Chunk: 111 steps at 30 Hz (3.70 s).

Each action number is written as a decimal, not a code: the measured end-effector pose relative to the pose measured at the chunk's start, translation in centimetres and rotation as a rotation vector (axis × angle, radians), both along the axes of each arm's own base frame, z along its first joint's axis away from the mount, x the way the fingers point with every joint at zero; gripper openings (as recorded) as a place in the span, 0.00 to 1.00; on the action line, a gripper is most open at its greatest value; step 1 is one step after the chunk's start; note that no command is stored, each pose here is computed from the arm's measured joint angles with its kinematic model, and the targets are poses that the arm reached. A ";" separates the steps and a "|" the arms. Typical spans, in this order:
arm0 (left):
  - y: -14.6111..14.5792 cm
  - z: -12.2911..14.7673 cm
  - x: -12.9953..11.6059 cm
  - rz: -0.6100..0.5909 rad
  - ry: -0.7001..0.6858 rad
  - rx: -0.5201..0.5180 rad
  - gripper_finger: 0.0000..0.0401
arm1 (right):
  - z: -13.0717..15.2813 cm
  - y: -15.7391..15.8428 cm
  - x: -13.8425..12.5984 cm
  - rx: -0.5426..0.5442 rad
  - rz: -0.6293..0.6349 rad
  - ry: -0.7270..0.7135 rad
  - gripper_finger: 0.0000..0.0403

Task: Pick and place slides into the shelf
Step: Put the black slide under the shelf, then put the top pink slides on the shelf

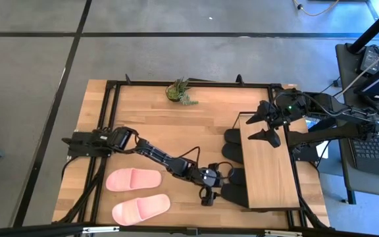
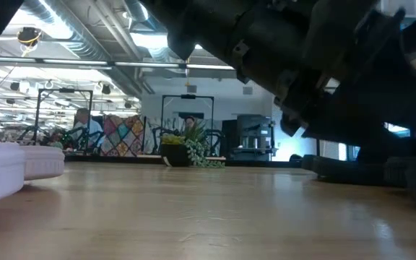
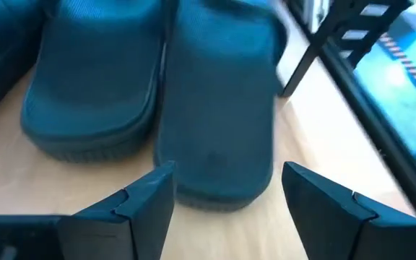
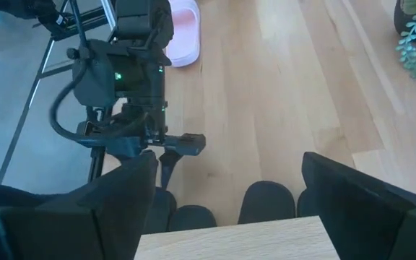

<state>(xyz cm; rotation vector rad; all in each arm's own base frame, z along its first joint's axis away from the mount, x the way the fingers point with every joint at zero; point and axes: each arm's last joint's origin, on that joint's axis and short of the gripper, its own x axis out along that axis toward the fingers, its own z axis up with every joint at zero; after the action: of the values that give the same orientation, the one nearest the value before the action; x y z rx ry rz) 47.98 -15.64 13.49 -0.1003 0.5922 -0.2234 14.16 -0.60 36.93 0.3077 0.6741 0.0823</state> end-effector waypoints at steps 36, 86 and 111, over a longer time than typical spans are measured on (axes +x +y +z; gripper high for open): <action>-0.7 -1.5 -0.2 0.072 0.022 0.008 0.61 | 0.2 0.0 0.2 0.019 -0.016 -0.027 0.85; 2.5 7.8 -5.6 0.385 0.510 -0.102 0.61 | 0.8 0.0 0.6 0.014 -0.007 -0.100 0.85; 0.0 21.4 -15.4 0.373 0.287 -0.137 0.61 | 1.6 -0.1 1.2 -0.049 0.018 -0.210 0.85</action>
<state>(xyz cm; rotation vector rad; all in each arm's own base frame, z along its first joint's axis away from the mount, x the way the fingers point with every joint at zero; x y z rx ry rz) 32.56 -15.62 34.85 -0.3763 0.8298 0.1161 15.33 -0.72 38.56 0.2421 0.4696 0.1137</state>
